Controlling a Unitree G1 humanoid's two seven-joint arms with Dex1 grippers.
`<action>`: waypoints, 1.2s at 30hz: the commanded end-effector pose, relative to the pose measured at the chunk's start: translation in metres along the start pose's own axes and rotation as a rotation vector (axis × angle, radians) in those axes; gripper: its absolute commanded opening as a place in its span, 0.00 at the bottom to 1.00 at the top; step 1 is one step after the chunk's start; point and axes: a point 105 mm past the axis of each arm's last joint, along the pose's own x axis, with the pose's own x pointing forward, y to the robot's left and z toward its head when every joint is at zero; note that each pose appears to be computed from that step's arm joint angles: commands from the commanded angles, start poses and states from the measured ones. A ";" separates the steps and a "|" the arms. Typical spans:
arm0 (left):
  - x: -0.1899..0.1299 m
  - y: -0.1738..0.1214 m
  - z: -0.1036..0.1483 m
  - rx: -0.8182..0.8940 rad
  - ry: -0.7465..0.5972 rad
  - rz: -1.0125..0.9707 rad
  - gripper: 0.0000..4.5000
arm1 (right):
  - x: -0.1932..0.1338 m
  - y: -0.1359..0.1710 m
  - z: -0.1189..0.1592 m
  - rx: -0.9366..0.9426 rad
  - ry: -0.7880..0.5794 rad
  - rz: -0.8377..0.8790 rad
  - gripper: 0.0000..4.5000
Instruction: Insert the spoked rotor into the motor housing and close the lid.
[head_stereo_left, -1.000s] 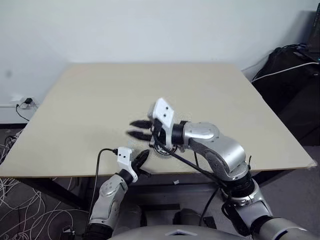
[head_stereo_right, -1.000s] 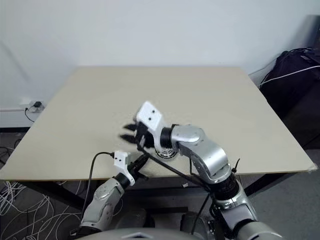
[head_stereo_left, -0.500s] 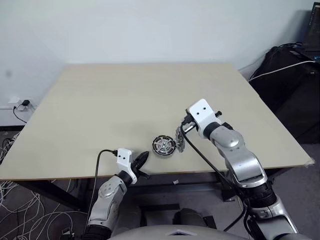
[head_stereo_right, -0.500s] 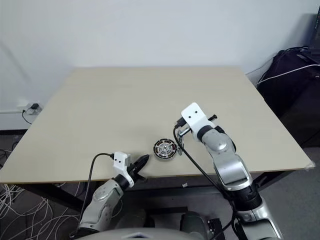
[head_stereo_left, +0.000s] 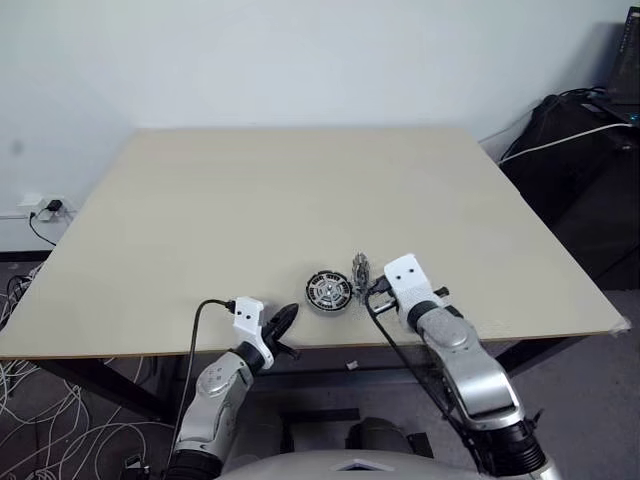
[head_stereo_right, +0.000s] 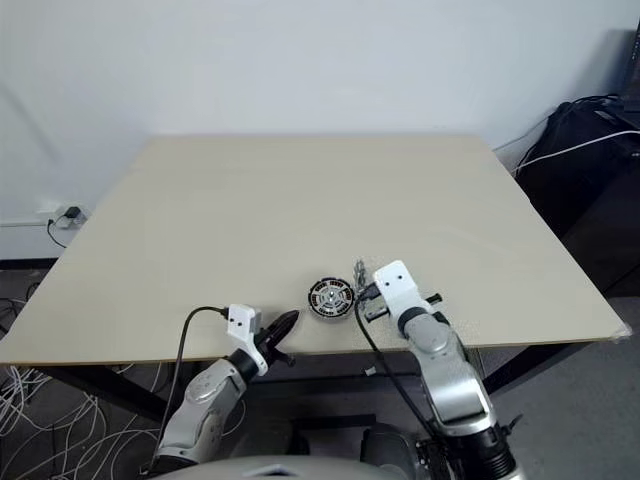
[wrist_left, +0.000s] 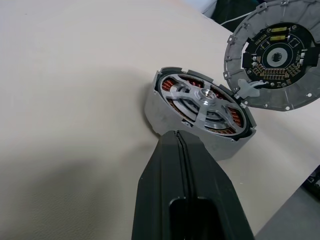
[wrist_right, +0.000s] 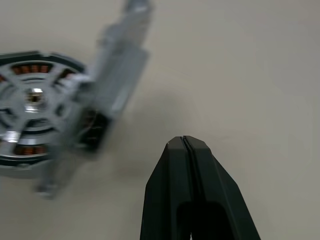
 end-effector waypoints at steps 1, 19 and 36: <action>0.002 -0.003 0.012 0.020 -0.036 -0.018 0.00 | 0.003 0.006 0.007 -0.019 -0.027 -0.018 0.00; 0.001 -0.001 0.013 0.020 -0.043 -0.006 0.00 | 0.028 0.055 0.013 -0.097 -0.022 0.121 0.00; 0.001 -0.001 0.013 0.013 -0.043 -0.005 0.00 | 0.039 0.070 -0.004 -0.291 0.017 0.176 0.00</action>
